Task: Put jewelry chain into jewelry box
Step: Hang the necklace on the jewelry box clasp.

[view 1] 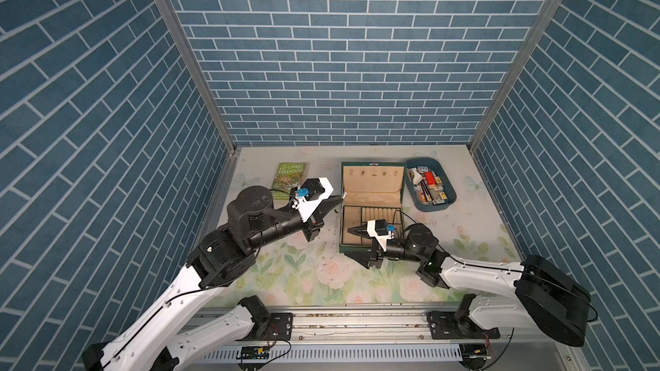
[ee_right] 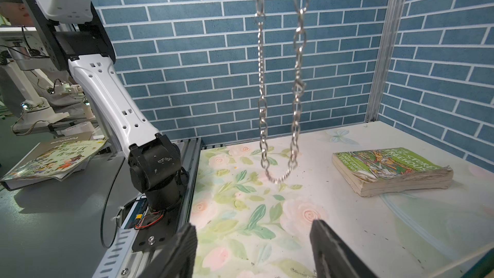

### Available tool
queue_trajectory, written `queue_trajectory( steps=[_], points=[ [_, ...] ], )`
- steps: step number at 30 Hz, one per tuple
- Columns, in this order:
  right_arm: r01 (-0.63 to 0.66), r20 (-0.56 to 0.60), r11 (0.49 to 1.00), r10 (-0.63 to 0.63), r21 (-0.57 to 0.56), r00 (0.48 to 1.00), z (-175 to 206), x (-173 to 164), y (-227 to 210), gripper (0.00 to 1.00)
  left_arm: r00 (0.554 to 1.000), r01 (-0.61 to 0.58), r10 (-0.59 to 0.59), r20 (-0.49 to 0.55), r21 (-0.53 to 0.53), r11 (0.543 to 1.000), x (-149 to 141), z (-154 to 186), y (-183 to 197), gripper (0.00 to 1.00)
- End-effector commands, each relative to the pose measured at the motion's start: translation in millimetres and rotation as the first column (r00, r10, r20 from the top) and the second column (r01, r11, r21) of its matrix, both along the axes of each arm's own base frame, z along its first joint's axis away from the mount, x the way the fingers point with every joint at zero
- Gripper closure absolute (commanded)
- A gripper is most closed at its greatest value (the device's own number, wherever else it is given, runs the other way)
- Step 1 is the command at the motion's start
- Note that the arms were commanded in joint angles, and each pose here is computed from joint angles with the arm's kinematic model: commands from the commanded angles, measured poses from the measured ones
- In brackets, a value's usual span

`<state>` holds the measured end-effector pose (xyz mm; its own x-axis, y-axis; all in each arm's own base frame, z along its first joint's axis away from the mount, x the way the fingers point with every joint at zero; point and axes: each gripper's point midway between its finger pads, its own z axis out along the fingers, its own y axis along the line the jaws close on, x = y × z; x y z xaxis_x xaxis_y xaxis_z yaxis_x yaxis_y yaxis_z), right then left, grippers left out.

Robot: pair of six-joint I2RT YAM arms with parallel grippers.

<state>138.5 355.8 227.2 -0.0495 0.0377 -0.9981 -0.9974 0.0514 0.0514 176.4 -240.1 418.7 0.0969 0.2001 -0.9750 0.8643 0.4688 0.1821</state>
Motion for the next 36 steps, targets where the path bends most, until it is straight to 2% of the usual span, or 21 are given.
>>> queue_trajectory(
  steps=[1,5,8,9,10,13,15,16,21,23,25,28,36],
  points=[
    [-0.009,0.040,0.999,0.008,0.041,0.999,17.9,0.8,5.7,0.28,0.999,0.018,-0.017,0.038,-0.020,1.000,-7.8,15.7,3.4,1.00],
    [-0.021,0.042,0.999,0.020,0.032,0.999,18.3,1.3,9.0,0.30,0.999,0.023,-0.022,0.040,-0.024,0.999,-7.8,17.2,2.6,1.00],
    [-0.052,0.035,0.998,0.050,0.033,0.998,17.8,-3.3,10.8,0.39,0.999,0.026,-0.025,0.041,-0.027,0.999,-7.7,17.8,1.7,1.00],
    [-0.062,0.031,0.997,0.061,0.036,0.998,18.1,-4.7,11.4,0.45,0.999,0.028,-0.027,0.040,-0.026,0.999,-7.8,17.2,1.1,1.00],
    [-0.071,0.025,0.997,0.070,0.040,0.997,18.9,-5.5,12.3,0.58,0.999,0.029,-0.028,0.039,-0.026,0.999,-7.2,16.9,0.3,1.00],
    [-0.078,0.021,0.995,0.077,0.054,0.997,22.0,-6.2,13.2,0.88,0.999,0.029,-0.028,0.041,-0.027,0.999,-7.3,17.4,0.4,1.00],
    [-0.081,0.022,0.995,0.080,0.056,0.997,22.7,-6.5,13.6,0.99,0.999,0.026,-0.025,0.045,-0.030,0.999,-7.1,18.7,1.0,1.00],
    [-0.085,0.022,0.995,0.084,0.056,0.996,22.8,-7.3,13.9,1.00,0.999,0.025,-0.024,0.047,-0.031,0.999,-7.5,19.6,1.5,1.00],
    [-0.085,0.018,0.995,0.084,0.052,0.996,21.6,-7.5,13.2,1.00,0.999,0.023,-0.021,0.050,-0.032,0.999,-7.4,20.6,2.1,1.00],
    [-0.068,0.009,0.997,0.068,0.036,0.998,17.4,-4.7,13.2,0.75,0.999,0.023,-0.021,0.050,-0.030,0.999,-6.9,20.2,1.7,1.00],
    [-0.044,0.007,0.999,0.044,0.030,0.999,14.9,-1.6,11.6,0.56,0.999,0.023,-0.022,0.050,-0.030,0.999,-6.9,20.4,1.7,1.00],
    [-0.003,0.016,0.999,0.002,0.032,1.000,14.5,2.1,7.1,0.44,0.998,0.028,-0.026,0.050,-0.033,0.999,-7.5,21.2,1.0,1.00],
    [0.005,0.037,0.999,-0.006,0.034,0.999,18.4,3.3,6.5,0.46,0.998,0.037,-0.035,0.052,-0.039,0.999,-9.9,23.9,1.0,1.00]
  ],
)
